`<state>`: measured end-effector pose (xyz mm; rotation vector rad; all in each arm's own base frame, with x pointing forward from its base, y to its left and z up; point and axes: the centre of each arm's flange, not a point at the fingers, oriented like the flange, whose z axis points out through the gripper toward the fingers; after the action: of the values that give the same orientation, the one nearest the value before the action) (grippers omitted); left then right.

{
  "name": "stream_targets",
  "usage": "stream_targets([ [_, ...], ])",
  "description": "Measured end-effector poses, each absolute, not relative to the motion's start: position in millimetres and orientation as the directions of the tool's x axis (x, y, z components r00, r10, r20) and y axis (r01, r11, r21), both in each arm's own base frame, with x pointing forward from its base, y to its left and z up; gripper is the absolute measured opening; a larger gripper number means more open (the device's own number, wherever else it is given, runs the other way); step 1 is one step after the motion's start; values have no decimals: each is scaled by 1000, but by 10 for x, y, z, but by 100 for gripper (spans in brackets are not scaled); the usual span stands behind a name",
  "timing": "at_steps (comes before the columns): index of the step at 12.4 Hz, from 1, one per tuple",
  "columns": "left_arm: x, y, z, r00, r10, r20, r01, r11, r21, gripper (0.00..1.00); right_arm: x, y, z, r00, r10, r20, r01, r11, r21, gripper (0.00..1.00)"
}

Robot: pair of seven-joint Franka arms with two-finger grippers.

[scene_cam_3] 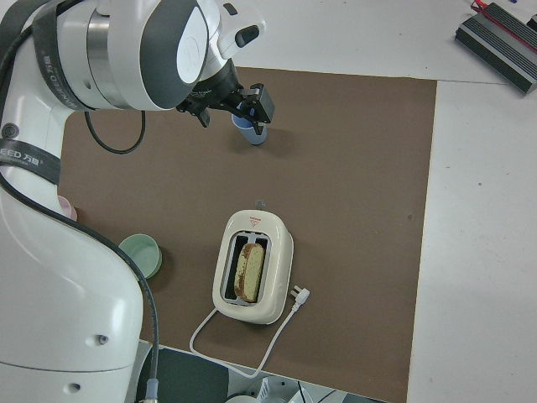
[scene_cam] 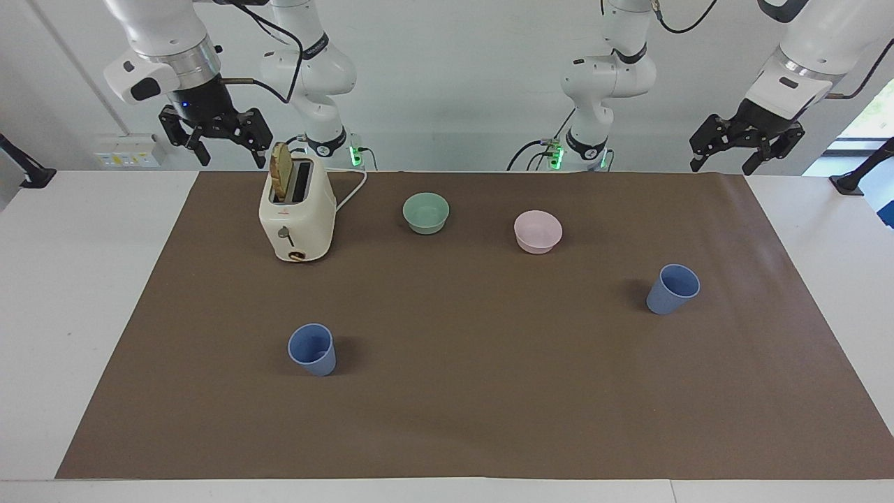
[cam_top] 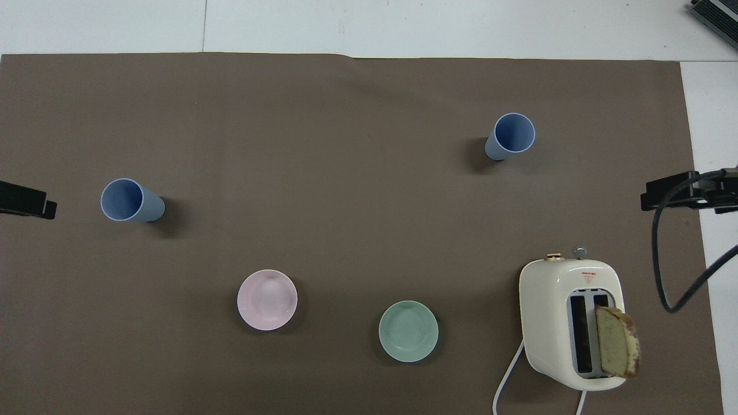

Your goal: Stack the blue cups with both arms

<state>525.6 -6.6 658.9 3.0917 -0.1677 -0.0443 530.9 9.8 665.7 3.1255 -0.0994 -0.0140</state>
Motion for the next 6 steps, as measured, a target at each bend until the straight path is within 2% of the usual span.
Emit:
stream_targets([
  [6,5256,-66,6568,994,-109,-31,-107,-993,47,100,5309,98,6657,998,-64,-8,-63,-998,15,100],
])
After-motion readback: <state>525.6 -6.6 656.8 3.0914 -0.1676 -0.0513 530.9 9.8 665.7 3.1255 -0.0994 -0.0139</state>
